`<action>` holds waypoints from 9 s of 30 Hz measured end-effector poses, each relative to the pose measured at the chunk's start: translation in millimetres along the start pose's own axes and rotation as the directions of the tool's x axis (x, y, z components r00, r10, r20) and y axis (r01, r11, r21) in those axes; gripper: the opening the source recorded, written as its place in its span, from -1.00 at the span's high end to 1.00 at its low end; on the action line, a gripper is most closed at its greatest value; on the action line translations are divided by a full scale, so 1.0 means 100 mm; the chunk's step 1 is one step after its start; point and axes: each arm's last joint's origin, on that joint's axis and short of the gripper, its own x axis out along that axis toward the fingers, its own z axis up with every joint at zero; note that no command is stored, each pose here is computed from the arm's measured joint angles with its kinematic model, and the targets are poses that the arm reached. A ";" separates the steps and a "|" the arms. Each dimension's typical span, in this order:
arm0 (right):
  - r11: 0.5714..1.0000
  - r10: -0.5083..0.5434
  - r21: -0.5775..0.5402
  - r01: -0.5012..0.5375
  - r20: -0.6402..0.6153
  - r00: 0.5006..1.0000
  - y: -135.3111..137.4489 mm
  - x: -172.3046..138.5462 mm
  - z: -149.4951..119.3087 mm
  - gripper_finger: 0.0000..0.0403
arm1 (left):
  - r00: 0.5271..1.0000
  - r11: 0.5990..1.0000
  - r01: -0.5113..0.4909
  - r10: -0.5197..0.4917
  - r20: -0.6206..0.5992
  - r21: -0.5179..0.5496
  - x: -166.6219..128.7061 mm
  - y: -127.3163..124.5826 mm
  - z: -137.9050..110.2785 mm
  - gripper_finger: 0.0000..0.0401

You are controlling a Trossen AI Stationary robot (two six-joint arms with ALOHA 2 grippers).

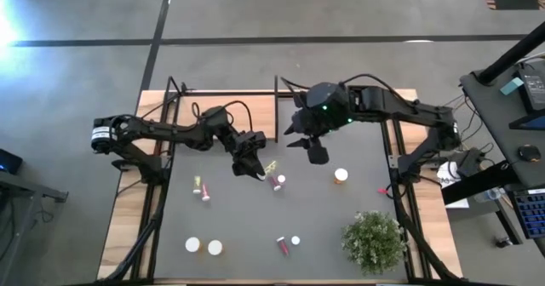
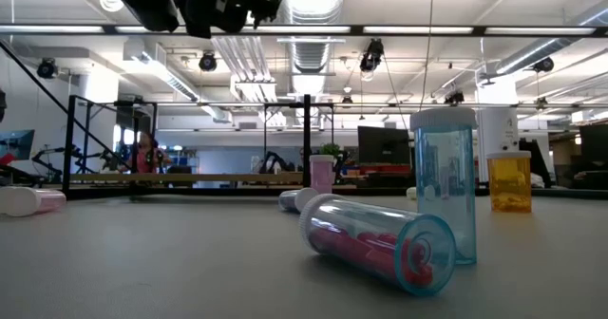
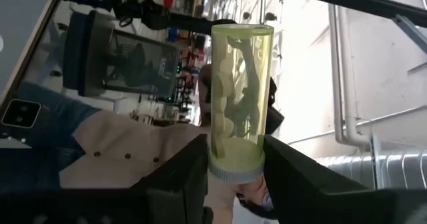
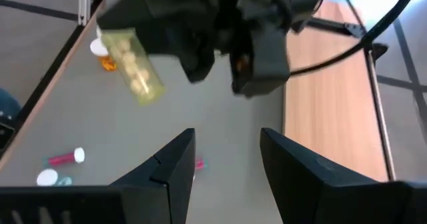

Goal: Pick and place medicine bottles onto shelf by color
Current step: Put the middle yellow pill bottle on the shelf

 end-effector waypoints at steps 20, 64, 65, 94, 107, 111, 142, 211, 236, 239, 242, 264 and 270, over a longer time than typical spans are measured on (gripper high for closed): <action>0.998 0.043 -0.046 -0.043 0.013 0.999 -0.06 -0.02 0.29 0.21 | 0.982 0.906 0.037 -0.111 0.151 0.422 -0.21 -0.21 0.10 0.42; 0.985 0.105 0.116 -0.130 0.198 0.975 -0.08 -0.03 0.47 -0.23 | 0.985 0.741 0.067 -0.157 0.076 0.668 -0.09 -0.55 0.04 0.42; 0.985 0.104 0.115 -0.129 0.202 0.974 -0.08 -0.03 0.47 -0.22 | 0.984 0.736 0.065 -0.158 0.077 0.674 -0.09 -0.54 0.04 0.42; 0.956 0.217 0.140 -0.258 0.253 0.943 -0.05 -0.05 0.51 0.38 | 0.982 0.654 0.075 -0.180 0.058 0.753 -0.08 -0.71 0.01 0.42; 0.950 0.222 0.164 -0.268 0.250 0.942 -0.04 -0.07 0.50 0.61 | 0.973 0.622 0.054 -0.207 0.097 0.781 -0.08 -0.72 0.03 0.42; 0.950 0.217 0.172 -0.261 0.239 0.946 -0.04 -0.11 0.48 0.61 | 0.971 0.594 0.039 -0.212 0.109 0.804 -0.08 -0.72 0.03 0.42; 0.949 0.220 0.180 -0.258 0.207 0.953 -0.04 -0.24 0.42 0.59 | 0.965 0.684 -0.010 -0.186 0.187 0.729 -0.05 -0.68 0.12 0.21; 0.773 -0.333 0.618 -0.144 0.588 0.737 -0.18 0.04 -0.26 0.58 | 0.450 -0.509 -0.774 -0.022 0.893 0.377 -0.25 -1.43 -0.92 -0.18; 0.679 -0.198 0.541 -0.496 0.785 0.587 -0.34 0.56 -0.11 0.58 | 0.380 -0.657 -0.700 -0.010 0.925 0.280 -0.18 -1.37 -0.94 -0.18; 0.689 -0.175 0.520 -0.505 0.795 0.581 -0.33 0.55 -0.06 0.58 | 0.335 -0.659 -0.712 -0.017 0.942 0.241 -0.19 -1.36 -0.94 -0.18; 0.693 -0.175 0.522 -0.497 0.790 0.587 -0.34 0.55 -0.07 0.58 | 0.327 -0.659 -0.715 -0.020 0.945 0.233 -0.20 -1.37 -0.94 -0.14; 0.692 -0.186 0.544 -0.474 0.769 0.612 -0.37 0.56 -0.10 0.58 | 0.344 -0.654 -0.716 -0.023 0.939 0.246 -0.17 -1.37 -0.96 0.45; 0.691 -0.184 0.544 -0.476 0.769 0.612 -0.37 0.56 -0.10 0.58 | 0.344 -0.653 -0.716 -0.023 0.939 0.247 -0.17 -1.37 -0.96 0.56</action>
